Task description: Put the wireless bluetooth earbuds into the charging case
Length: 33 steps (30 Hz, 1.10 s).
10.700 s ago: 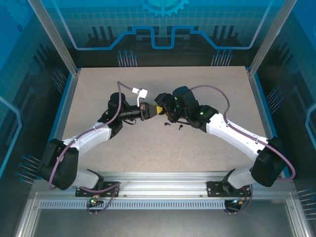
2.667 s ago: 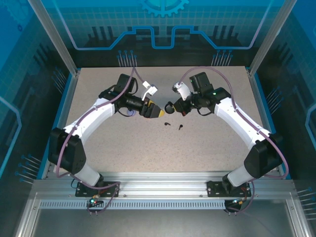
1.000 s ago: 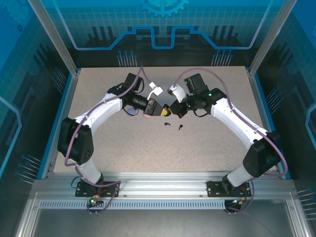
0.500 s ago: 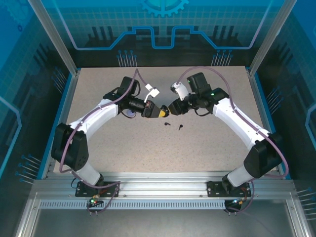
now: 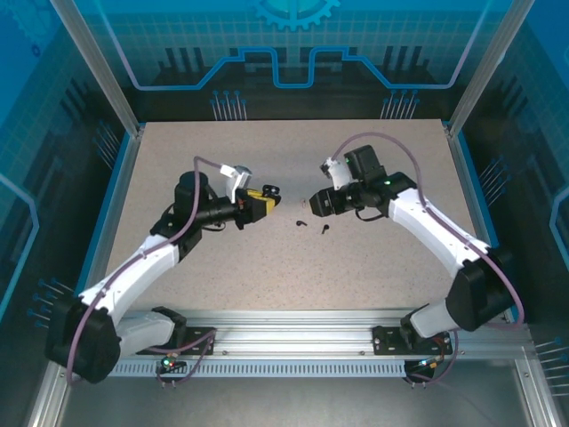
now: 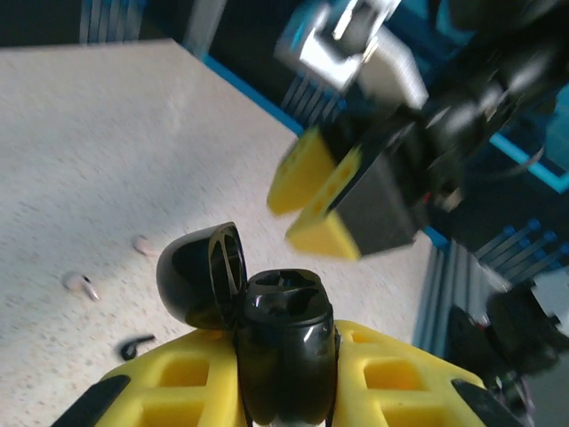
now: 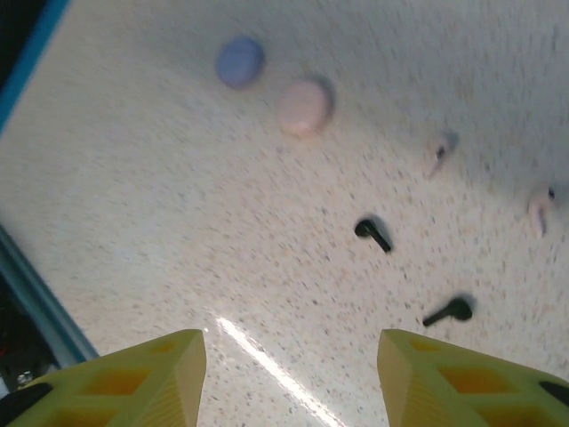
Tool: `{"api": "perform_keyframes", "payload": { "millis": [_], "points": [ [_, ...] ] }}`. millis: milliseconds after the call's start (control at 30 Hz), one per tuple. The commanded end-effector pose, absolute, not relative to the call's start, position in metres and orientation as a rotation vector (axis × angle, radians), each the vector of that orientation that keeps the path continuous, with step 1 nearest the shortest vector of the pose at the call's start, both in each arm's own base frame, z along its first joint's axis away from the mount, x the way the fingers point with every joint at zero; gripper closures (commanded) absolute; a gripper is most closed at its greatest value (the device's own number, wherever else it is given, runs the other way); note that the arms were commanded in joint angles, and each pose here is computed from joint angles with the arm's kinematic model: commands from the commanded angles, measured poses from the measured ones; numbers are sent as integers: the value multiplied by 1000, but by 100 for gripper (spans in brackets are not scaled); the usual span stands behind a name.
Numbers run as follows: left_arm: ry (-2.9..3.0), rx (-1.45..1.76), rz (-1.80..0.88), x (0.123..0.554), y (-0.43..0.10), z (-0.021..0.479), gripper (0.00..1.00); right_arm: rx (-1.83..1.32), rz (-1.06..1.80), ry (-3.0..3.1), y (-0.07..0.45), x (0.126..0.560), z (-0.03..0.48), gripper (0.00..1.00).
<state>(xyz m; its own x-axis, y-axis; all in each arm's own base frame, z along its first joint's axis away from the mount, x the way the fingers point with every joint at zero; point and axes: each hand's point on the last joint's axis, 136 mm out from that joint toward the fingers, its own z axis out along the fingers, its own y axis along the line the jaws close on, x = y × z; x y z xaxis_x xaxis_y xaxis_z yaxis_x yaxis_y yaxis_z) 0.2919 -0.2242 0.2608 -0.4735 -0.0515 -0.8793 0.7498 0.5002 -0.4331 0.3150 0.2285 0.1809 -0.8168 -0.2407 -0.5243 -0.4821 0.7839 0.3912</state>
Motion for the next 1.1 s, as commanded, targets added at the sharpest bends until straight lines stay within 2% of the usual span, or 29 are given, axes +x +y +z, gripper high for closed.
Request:
{"api": "perform_keyframes", "payload": {
  "millis": [0, 267, 600, 767, 1067],
  "points": [
    [1621, 466, -986, 302, -206, 309, 100, -515, 633, 2612, 232, 319, 150, 45],
    [1615, 457, -1018, 290, -205, 322, 100, -572, 533, 2778, 256, 341, 84, 46],
    [1637, 435, -1018, 287, -204, 316, 100, -520, 476, 2851, 280, 361, 41, 45],
    [1639, 420, -1006, 287, -201, 317, 100, -518, 458, 2875, 286, 359, 30, 46],
    [1639, 412, -994, 289, -200, 317, 100, -571, 477, 2865, 297, 336, 38, 47]
  ]
}}
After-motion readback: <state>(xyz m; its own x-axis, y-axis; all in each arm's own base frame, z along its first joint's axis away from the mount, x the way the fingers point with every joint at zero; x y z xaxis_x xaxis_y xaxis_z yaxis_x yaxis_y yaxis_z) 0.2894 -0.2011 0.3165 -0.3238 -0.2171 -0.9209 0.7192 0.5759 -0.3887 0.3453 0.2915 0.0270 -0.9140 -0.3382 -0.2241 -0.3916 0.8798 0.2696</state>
